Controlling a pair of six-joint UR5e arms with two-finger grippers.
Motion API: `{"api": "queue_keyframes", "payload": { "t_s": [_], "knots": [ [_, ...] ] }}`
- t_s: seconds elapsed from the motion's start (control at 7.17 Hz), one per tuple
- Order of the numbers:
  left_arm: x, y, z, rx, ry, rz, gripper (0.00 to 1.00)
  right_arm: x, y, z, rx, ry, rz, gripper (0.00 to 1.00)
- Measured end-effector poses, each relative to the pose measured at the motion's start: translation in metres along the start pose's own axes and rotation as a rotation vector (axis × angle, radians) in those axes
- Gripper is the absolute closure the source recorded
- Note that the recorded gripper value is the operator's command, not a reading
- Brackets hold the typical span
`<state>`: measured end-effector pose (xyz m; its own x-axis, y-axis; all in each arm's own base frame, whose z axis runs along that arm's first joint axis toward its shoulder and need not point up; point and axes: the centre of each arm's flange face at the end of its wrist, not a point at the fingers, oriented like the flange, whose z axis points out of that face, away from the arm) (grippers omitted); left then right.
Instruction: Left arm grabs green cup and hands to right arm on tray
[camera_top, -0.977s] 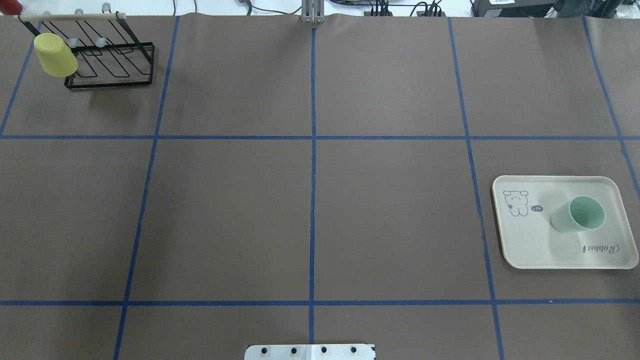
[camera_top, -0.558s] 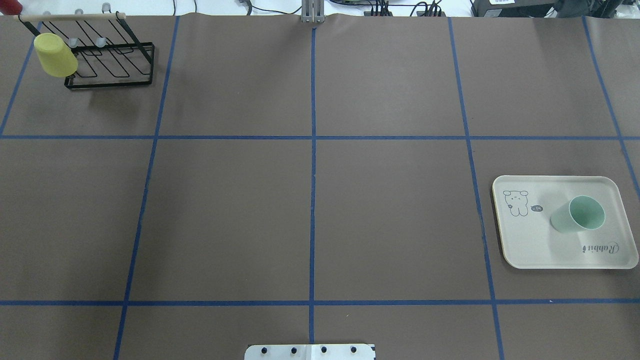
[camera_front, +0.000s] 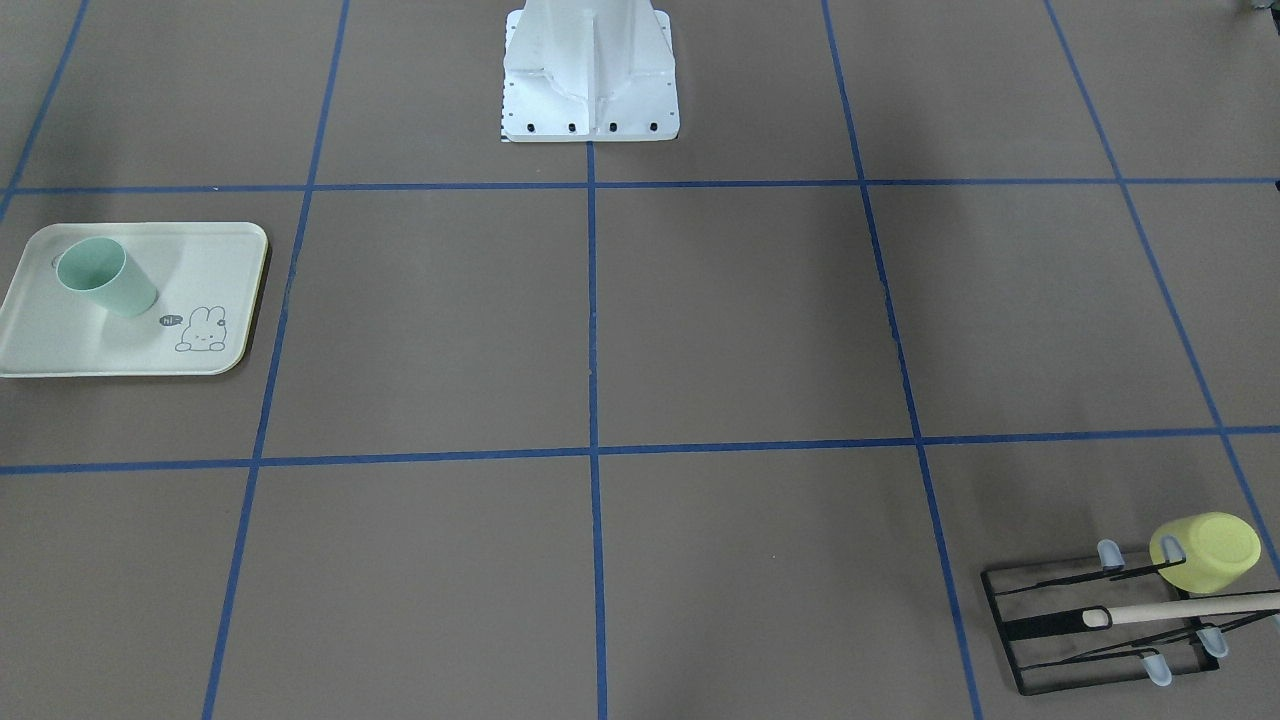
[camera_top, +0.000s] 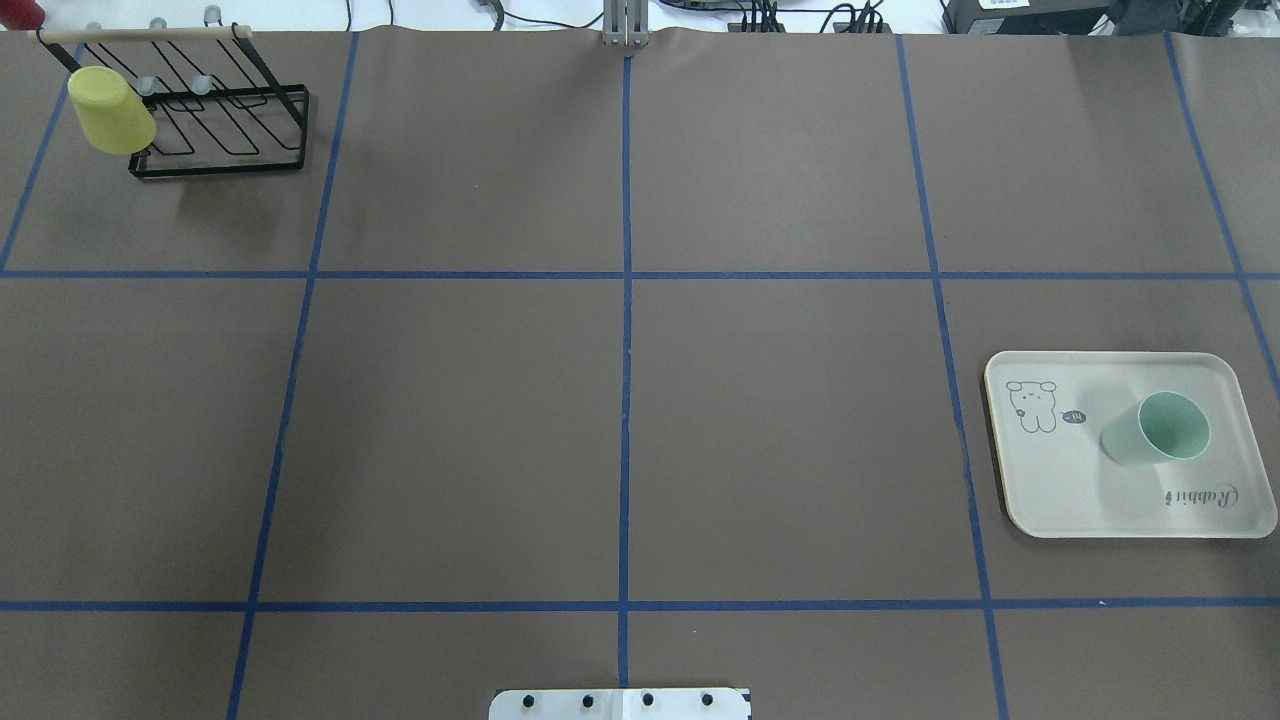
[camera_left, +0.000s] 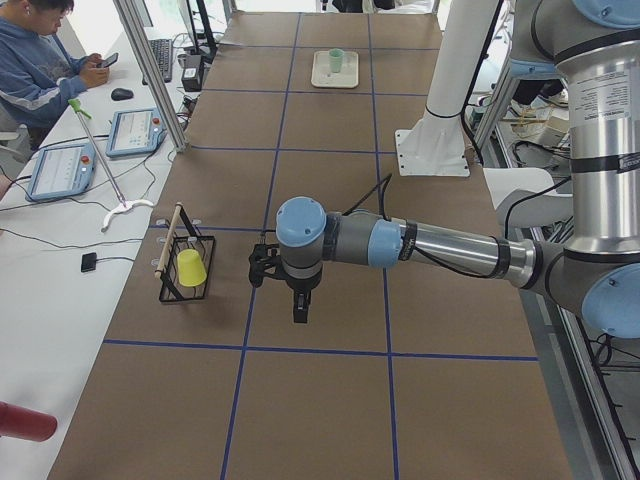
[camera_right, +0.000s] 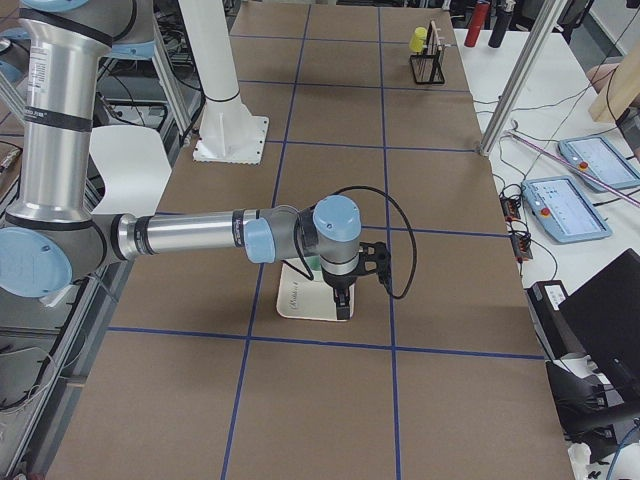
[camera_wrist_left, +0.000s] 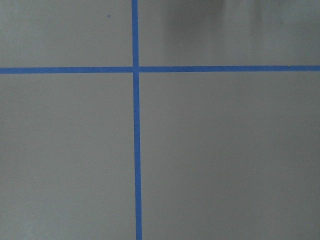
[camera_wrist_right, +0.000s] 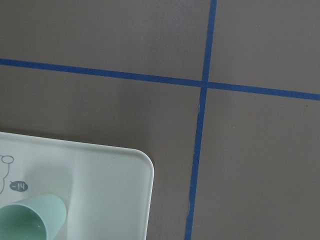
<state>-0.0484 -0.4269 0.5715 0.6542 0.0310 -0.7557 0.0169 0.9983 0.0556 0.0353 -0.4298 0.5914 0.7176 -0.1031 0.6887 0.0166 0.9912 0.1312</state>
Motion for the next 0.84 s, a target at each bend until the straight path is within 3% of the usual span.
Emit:
{"api": "queue_keyframes", "payload": {
  "t_s": [0.84],
  "knots": [
    [0.02, 0.002, -0.017, 0.034, 0.001, 0.039, 0.0, 0.007, -0.003, 0.008, -0.008, 0.003, 0.004, 0.0]
  ]
}}
